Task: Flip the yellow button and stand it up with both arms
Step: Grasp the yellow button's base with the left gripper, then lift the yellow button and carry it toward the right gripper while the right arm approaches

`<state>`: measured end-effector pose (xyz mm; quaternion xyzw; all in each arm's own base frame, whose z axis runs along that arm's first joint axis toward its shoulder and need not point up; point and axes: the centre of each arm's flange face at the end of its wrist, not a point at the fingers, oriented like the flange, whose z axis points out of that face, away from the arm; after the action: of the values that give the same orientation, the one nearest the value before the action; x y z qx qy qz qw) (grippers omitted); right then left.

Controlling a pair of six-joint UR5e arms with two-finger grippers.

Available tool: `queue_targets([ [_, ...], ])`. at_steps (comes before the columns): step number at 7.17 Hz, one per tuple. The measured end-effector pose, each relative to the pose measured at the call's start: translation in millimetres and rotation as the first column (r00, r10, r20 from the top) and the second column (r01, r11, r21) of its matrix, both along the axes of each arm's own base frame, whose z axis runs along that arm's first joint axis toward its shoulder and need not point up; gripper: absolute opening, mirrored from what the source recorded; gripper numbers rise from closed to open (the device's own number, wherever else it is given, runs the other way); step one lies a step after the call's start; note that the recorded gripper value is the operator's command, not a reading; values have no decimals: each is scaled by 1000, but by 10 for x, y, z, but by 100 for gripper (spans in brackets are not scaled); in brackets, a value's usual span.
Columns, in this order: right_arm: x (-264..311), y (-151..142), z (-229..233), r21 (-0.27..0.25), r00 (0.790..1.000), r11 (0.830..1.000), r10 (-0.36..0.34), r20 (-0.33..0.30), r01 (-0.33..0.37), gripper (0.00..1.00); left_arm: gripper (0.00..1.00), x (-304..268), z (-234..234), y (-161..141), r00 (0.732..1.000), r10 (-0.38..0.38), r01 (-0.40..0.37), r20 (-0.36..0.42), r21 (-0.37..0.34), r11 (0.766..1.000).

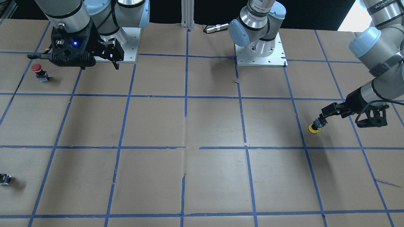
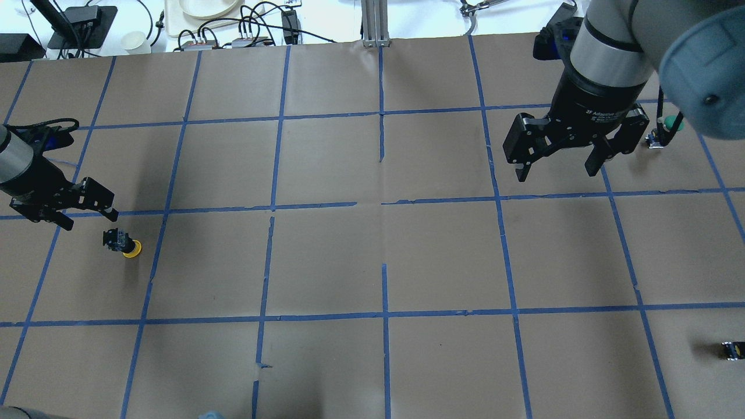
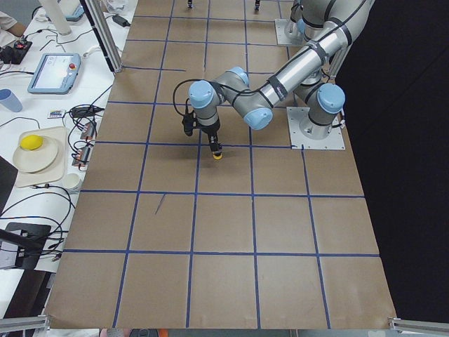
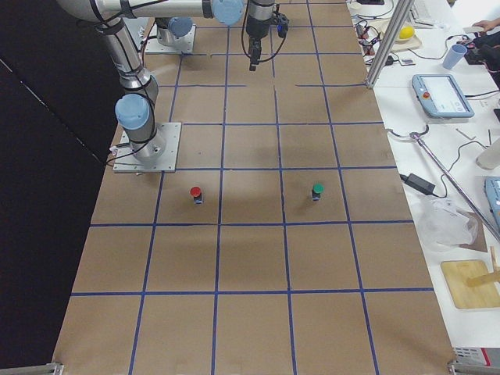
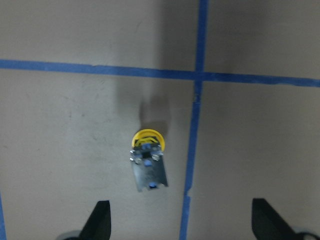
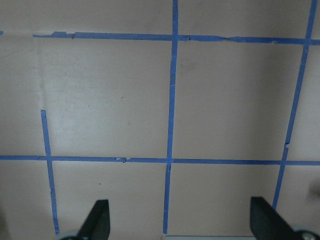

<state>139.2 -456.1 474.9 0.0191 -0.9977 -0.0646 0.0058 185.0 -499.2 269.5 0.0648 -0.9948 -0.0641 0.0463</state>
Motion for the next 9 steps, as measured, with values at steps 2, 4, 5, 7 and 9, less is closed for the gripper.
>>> queue_targets([
  [2,0,7,-16,4,1000,1000,0,0,0,100,92,-24,-286,104,1000,19,-19,11,-13,1000],
  [4,-1,12,-34,8,1000,1000,0,-1,0,100,79,-63,-405,148,1000,24,-24,16,-18,1000],
  [5,-1,13,-38,9,1000,1000,0,-2,0,100,57,-68,-429,154,999,29,-29,19,-15,999],
  [7,-1,16,-35,8,1000,1000,-1,-1,1,100,17,-69,-456,156,999,37,-37,22,-9,999],
  [9,-29,-2,-10,-2,1000,1000,-3,-1,3,100,12,-66,-439,142,999,36,-36,24,-13,999],
])
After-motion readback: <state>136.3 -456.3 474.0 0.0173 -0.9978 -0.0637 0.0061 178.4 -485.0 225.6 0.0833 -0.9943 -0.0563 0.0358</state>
